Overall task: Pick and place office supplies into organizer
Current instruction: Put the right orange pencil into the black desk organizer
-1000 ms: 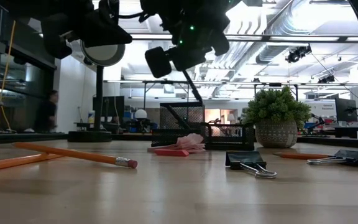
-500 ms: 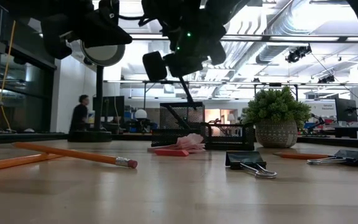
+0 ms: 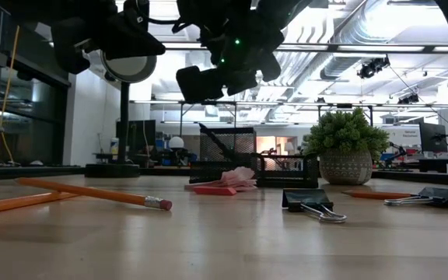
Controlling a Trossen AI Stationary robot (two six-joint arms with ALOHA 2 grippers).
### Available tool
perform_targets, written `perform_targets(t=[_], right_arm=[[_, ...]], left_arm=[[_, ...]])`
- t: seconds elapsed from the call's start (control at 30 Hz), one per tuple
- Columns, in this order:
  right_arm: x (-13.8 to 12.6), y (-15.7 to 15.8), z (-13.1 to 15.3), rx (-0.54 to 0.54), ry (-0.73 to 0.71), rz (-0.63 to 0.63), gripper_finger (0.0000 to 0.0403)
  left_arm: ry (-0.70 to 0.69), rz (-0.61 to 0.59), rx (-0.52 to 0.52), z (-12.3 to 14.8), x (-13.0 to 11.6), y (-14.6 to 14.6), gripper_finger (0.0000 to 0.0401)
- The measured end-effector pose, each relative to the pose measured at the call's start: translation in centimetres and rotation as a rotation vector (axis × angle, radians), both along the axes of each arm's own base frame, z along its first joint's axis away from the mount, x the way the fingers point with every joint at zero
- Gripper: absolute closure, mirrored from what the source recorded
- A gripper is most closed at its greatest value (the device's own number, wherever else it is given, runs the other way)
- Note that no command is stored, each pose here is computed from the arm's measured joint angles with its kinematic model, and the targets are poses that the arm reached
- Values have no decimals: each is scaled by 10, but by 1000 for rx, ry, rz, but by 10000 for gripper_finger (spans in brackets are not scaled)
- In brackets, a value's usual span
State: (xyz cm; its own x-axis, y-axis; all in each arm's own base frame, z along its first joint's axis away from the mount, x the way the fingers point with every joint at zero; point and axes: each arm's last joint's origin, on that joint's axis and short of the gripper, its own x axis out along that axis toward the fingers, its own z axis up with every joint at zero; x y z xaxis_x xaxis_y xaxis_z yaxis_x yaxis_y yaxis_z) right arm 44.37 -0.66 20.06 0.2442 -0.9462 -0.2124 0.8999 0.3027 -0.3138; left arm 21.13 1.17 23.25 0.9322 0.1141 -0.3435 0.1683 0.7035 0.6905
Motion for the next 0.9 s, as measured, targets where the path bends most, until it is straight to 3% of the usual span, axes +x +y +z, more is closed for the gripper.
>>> perform_targets(t=[0.53, 0.9], right_arm=[[-20, 69, 10, -58, 117, 124, 265], [-60, 115, 1, 15, 357, 261, 265]], left_arm=[[-12, 6, -18, 1, 0, 0, 398], [-56, 6, -17, 5, 2, 0, 398]])
